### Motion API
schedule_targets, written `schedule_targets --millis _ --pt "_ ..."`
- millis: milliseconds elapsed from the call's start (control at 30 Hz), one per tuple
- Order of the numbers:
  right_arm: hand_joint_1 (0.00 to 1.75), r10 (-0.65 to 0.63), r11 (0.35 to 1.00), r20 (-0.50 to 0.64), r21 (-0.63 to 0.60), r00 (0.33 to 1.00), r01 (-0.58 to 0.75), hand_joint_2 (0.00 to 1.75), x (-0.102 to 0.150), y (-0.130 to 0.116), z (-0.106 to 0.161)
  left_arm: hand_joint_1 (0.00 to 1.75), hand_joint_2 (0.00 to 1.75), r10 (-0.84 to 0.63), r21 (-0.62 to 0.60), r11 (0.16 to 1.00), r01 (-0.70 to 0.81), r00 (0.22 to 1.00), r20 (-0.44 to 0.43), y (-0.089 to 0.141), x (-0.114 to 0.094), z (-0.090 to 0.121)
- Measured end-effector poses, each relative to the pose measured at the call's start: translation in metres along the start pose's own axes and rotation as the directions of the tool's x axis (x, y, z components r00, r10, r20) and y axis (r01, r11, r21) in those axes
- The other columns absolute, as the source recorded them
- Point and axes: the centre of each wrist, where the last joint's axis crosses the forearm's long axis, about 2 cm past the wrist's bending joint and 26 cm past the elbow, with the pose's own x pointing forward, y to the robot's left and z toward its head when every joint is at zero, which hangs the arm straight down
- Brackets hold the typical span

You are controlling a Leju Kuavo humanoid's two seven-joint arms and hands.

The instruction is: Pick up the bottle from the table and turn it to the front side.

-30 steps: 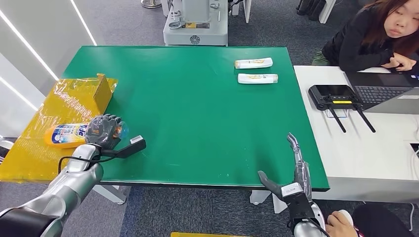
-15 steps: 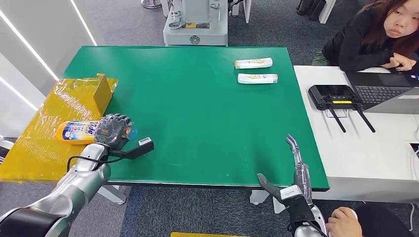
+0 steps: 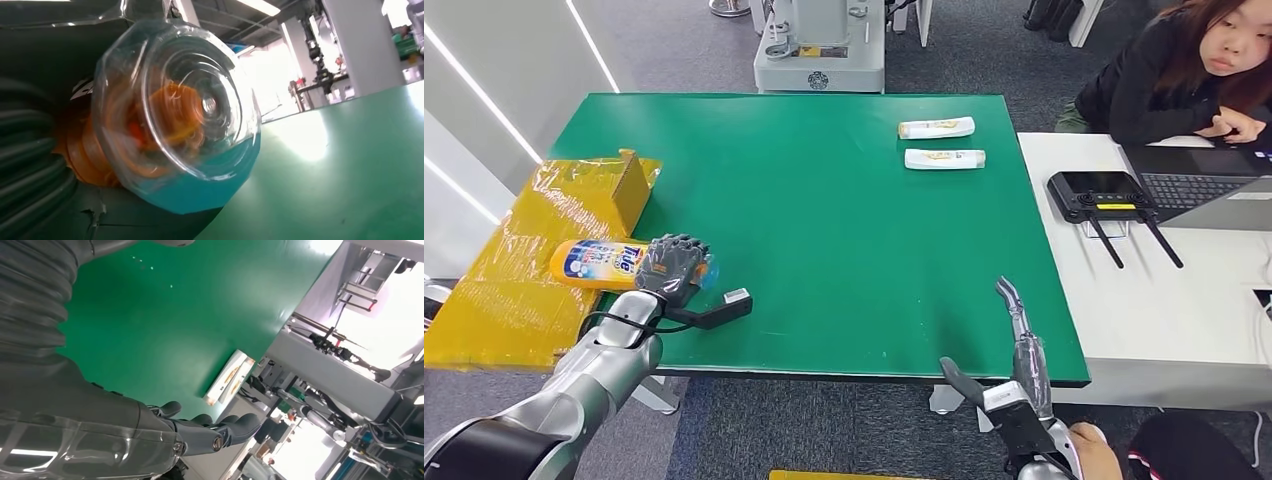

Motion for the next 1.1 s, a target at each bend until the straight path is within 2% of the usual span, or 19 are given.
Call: schedule_targets --millis 300,500,1100 --pt "0.0 -0.001 1.0 -0.005 0.001 1.0 0.001 1.75 0.001 0.0 0.004 1.75 1.75 0.006 -0.022 1.0 -0.006 1.0 -0.009 0.001 0.002 -0.002" --pt "0.0 0.015 1.0 -0.012 0.005 1.0 -0.015 1.75 0.005 0.0 0.008 1.75 1.75 0.021 -0.092 0.995 -0.027 0.998 -0.065 -0.001 0.001 -0.001" --pt "0.0 0.031 0.998 -0.003 0.062 1.0 -0.031 1.75 0.016 0.006 0.008 1.75 1.75 -0.08 -0.161 0.986 0.048 0.977 -0.199 -0.008 -0.009 0.007"
